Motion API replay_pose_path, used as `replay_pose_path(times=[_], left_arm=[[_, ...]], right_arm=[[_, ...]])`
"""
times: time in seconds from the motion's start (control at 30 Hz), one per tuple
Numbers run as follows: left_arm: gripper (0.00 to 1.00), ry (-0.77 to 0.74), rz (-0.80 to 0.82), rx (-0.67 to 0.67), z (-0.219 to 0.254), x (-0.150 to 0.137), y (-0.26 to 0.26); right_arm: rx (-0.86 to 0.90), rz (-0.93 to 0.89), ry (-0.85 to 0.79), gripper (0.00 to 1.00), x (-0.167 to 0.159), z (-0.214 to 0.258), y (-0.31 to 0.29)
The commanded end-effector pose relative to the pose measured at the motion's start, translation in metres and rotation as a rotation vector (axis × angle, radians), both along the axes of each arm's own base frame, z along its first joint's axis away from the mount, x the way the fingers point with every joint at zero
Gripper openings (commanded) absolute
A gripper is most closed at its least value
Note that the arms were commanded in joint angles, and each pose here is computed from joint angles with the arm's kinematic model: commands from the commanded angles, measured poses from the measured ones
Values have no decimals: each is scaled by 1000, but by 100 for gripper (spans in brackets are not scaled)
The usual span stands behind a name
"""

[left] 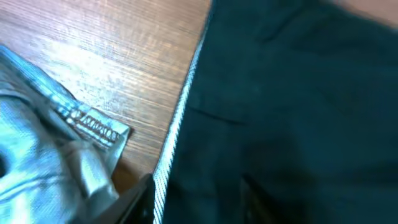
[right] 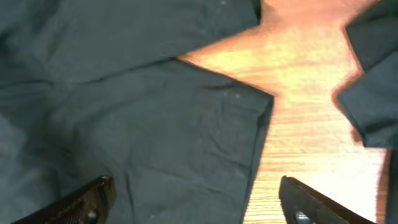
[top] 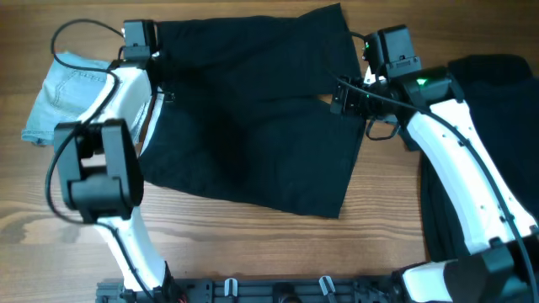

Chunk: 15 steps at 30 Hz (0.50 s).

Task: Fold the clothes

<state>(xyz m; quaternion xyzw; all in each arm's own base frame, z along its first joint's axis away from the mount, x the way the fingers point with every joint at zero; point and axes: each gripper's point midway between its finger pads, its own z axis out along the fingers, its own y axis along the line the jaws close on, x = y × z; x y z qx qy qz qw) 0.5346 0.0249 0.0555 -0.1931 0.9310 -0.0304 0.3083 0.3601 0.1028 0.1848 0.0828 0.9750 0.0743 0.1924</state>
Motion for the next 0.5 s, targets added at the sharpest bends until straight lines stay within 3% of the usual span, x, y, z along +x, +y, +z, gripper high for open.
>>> replay_pose_path(times=[0.0,0.1,0.27,0.33,0.47], left_arm=[[47,-141,-24,-19,94,-6,-7],[49,-141,-24,-19,138,-38,-8],[50,-49,-23,-23,168,-99,-10],[51,23,-22,-26,164,-122,-10],[52,186,-15,-25,136,-152,-10]], right_arm=[[-61,-66,144,80,2,-44,-23],[-54,-53,302,76,0,-90,-38],[-48,-23,330,71,23,-136,-51],[-49,-23,343,57,28,-154,-50],[37,21,372,45,31,-175,-33]])
